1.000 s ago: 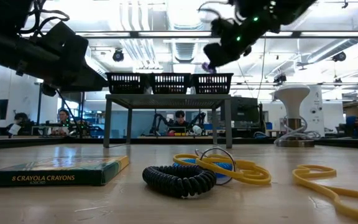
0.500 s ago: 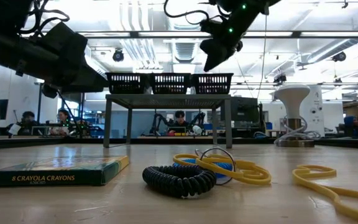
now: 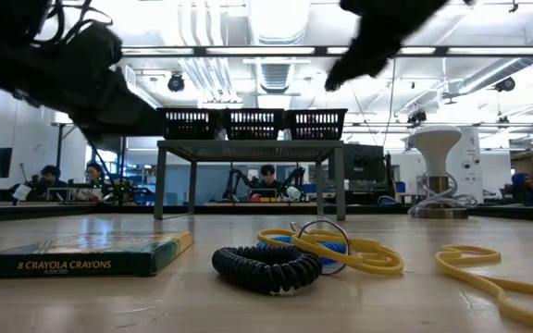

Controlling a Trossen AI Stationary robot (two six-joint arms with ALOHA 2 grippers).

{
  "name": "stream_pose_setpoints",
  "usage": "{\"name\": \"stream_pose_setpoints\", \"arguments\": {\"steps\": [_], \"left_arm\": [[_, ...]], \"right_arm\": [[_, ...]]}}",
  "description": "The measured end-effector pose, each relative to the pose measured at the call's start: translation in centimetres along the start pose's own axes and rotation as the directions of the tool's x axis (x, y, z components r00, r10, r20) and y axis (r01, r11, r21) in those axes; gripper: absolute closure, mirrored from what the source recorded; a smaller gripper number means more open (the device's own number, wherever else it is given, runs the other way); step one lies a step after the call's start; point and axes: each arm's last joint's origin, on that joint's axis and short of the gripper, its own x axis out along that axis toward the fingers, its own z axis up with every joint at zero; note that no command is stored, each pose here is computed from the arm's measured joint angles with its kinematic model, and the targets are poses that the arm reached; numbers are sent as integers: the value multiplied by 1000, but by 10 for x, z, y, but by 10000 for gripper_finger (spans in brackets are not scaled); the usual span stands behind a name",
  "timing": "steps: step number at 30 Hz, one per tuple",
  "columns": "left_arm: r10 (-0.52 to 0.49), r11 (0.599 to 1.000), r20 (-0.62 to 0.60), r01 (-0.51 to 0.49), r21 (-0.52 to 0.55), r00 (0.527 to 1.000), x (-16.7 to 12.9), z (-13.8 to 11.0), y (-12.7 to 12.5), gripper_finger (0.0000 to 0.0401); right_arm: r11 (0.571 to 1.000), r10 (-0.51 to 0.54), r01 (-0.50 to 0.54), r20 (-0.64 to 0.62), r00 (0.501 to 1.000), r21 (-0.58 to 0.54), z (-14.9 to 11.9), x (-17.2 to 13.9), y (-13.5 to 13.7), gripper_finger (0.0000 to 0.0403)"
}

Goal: Pick & Place Office Desk Supplies
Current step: Put the crayon box into the left black bin

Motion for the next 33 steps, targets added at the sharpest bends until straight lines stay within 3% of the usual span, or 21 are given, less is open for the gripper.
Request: {"name": "stream_pose_setpoints", "arguments": {"steps": [5,8,11,16,21,24,27,30,33], "left_arm": [[-93,986,-80,102,131,992,13,9,-22,238],[-77,973,-193,116,199,978,23,14,-38,238],[-77,980,-346,135,145,935,30,24,-51,238],[-151,987,-566,155,-40,811,27,38,-61,238],[-220,972,-579,129,-194,785,24,25,-62,238],[-251,961,-551,138,-239,796,25,10,-58,238],[-277,953,-521,160,-259,807,28,-6,-56,238],[-270,958,-557,161,-239,785,29,-21,-56,238],[-280,959,-623,176,-224,731,30,-29,-60,238]], "right_arm": [[993,120,-121,49,992,18,-47,13,39,239],[984,171,-177,120,978,37,-73,25,53,243],[976,202,-215,205,958,41,-97,39,60,247],[980,180,-197,297,938,27,-123,61,60,252],[992,127,-123,325,937,-32,-129,83,65,255],[994,109,-98,316,943,-51,-127,98,69,255],[994,110,-95,306,946,-62,-123,113,75,259],[993,113,-95,297,948,-74,-120,127,80,263],[991,119,-96,306,944,-91,-113,140,86,266]]}}
